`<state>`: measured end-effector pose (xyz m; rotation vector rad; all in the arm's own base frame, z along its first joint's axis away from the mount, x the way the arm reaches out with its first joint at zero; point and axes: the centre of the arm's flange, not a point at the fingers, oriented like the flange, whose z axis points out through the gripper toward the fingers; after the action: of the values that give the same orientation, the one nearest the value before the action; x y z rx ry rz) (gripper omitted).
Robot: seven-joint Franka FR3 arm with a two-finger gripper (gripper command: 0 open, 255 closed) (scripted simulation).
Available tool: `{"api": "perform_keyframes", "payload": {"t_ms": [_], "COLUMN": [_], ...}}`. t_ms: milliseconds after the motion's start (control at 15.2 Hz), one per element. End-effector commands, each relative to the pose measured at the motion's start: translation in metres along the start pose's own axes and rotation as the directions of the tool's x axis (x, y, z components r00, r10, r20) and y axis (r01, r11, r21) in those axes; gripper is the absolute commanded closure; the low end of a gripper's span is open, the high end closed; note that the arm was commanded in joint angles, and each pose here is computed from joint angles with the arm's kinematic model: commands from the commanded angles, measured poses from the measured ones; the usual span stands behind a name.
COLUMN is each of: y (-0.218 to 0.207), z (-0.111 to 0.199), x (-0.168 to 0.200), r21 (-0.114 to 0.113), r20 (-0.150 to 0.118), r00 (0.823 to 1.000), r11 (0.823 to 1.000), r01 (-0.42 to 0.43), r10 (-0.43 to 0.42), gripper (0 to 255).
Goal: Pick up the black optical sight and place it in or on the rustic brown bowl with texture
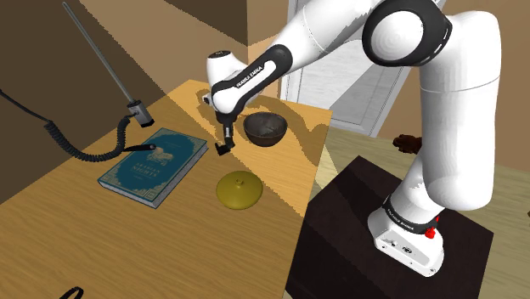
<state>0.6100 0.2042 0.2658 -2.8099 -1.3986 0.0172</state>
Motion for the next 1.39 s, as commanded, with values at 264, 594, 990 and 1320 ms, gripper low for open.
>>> {"api": "perform_keyframes", "payload": {"t_ms": [264, 594, 990, 1320], "y": [0.0, 0.0, -0.001, -0.001], "z": [-0.031, -0.058, -0.09, -0.116], "x": [0.0, 0.0, -0.001, -0.001], "r21": [0.0, 0.0, 0.0, 0.0], "r20": [0.0, 0.0, 0.0, 0.0], "r00": [1.0, 1.0, 1.0, 1.0], "r11": [1.0, 1.0, 1.0, 1.0], "r01": [0.0, 0.0, 0.0, 0.0], "r10": [0.0, 0.0, 0.0, 0.0], "gripper": [255, 255, 255, 255]}}
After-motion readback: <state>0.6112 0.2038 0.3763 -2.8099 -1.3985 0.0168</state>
